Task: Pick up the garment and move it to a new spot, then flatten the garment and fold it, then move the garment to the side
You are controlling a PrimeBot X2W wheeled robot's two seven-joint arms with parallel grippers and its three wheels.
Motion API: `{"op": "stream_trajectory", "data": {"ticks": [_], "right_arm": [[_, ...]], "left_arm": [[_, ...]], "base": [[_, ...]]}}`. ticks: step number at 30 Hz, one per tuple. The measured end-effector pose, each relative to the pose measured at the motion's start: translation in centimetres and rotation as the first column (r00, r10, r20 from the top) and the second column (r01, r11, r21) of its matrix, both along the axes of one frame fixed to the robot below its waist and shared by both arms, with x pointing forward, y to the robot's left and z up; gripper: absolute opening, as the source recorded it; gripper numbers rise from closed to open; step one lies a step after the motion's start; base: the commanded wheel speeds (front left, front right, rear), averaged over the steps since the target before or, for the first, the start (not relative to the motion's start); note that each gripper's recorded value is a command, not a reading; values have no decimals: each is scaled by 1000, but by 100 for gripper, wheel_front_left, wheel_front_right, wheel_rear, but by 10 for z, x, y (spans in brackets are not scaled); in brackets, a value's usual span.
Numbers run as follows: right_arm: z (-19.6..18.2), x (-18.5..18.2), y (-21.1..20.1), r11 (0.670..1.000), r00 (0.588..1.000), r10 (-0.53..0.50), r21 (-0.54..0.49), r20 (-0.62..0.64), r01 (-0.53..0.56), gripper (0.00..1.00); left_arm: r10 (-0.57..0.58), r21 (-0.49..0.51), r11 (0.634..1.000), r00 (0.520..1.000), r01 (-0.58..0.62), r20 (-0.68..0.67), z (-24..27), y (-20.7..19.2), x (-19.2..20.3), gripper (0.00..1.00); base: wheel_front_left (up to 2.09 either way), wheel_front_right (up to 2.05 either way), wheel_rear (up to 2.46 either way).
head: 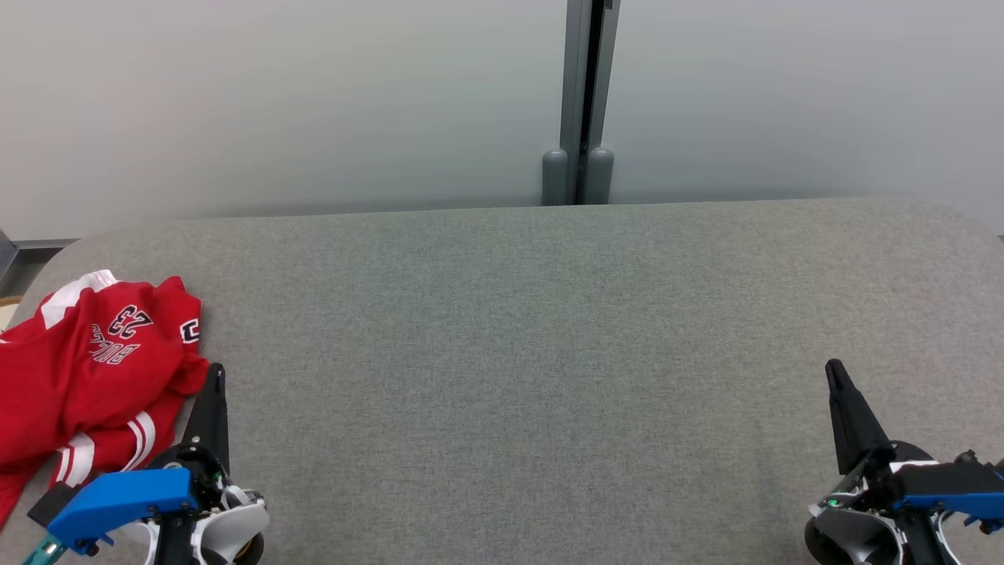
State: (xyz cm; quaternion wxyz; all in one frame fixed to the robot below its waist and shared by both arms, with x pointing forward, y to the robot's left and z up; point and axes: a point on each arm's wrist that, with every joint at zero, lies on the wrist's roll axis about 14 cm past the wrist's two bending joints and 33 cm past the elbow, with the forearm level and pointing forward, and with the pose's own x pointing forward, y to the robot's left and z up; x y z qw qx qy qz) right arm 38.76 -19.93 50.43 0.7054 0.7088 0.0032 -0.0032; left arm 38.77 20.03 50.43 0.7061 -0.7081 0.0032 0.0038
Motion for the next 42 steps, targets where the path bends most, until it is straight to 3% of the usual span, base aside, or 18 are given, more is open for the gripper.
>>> {"op": "stream_trajectory", "data": {"ticks": [1,3,10,24,31,42], "right_arm": [[0,0,0,1000,1000,0,0,0,0,100],[-27,-12,3,1000,997,-10,-14,-81,9,100],[-25,-11,5,998,997,-14,-65,-77,9,100],[-15,-7,12,961,999,-11,-275,-46,-2,100],[-8,-5,16,922,1000,-3,-388,-20,-5,100],[1,-4,22,834,1000,11,-551,13,-2,100]], "left_arm": [[0,0,1000,1000,0,0,0,0,0,100],[26,10,1000,997,-25,-74,-25,1,-14,100],[41,62,997,997,-37,-62,-21,3,-13,100],[56,308,950,998,-41,-41,-10,3,-11,100],[64,438,898,997,-43,-34,-3,1,-10,100],[59,624,781,998,-36,-16,5,-7,-9,100]], "base": [[0,0,0],[0,0,0],[0,0,0],[0,0,0],[0,0,0],[0,0,0]]}}
